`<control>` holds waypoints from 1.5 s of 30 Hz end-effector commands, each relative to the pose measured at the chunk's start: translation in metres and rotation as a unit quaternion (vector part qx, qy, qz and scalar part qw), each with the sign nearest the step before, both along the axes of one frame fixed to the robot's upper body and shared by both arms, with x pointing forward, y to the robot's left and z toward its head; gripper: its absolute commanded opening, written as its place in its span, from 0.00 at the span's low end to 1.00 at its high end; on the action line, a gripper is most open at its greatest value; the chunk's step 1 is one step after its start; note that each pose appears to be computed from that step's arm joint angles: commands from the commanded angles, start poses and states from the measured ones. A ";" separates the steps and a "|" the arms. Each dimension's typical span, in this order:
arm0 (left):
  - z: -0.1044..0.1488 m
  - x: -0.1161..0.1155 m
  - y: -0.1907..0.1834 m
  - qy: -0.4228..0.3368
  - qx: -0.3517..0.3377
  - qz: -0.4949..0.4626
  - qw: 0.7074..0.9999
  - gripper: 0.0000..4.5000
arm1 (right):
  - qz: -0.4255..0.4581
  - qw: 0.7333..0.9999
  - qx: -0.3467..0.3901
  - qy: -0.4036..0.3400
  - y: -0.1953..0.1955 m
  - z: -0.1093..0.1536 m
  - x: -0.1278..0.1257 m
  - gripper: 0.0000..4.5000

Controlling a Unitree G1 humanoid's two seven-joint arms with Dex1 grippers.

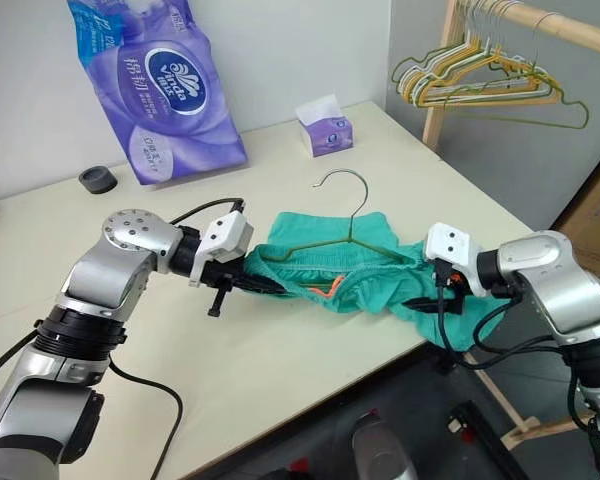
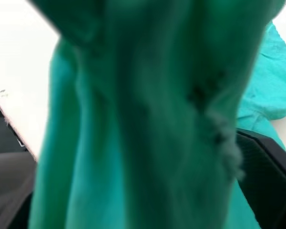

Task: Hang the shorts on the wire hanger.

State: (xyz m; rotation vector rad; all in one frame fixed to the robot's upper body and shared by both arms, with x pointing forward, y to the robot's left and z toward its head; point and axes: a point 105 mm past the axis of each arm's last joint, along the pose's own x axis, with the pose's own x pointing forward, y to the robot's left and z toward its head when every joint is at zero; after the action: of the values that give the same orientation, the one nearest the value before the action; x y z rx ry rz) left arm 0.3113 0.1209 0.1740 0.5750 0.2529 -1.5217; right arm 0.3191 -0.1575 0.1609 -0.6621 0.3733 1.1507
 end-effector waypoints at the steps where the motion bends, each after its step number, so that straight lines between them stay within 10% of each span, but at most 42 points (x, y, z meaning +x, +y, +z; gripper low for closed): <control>1: 0.013 -0.002 0.001 -0.025 -0.002 -0.011 1.000 0.00 | 0.020 1.000 0.002 -0.006 0.006 0.013 0.000 0.73; 11: 0.010 -0.004 0.003 -0.032 0.002 -0.011 0.999 0.00 | 0.054 0.998 0.007 0.009 0.018 0.017 -0.009 0.01; 16: 0.015 0.012 0.001 -0.023 -0.040 0.041 0.998 0.00 | 0.060 0.998 0.016 0.016 0.022 0.021 -0.013 0.01; 22: 0.017 0.028 0.022 -0.058 -0.026 0.076 0.995 0.40 | 0.053 0.998 0.026 0.024 0.020 0.023 -0.016 0.00; 35: 0.078 0.056 0.098 -0.137 -0.104 0.259 0.950 0.40 | -0.068 0.994 0.062 0.065 -0.010 0.018 -0.008 0.00; 45: 0.048 0.018 0.056 -0.049 -0.101 0.149 0.982 0.48 | -0.211 0.965 0.109 0.111 -0.053 0.018 -0.013 0.00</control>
State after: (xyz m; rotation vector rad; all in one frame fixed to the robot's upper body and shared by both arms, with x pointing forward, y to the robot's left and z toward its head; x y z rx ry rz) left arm 0.3415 0.1944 0.2104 0.4063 0.1443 -1.1182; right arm 0.3049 -0.1954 0.1608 -0.2568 0.5819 0.9202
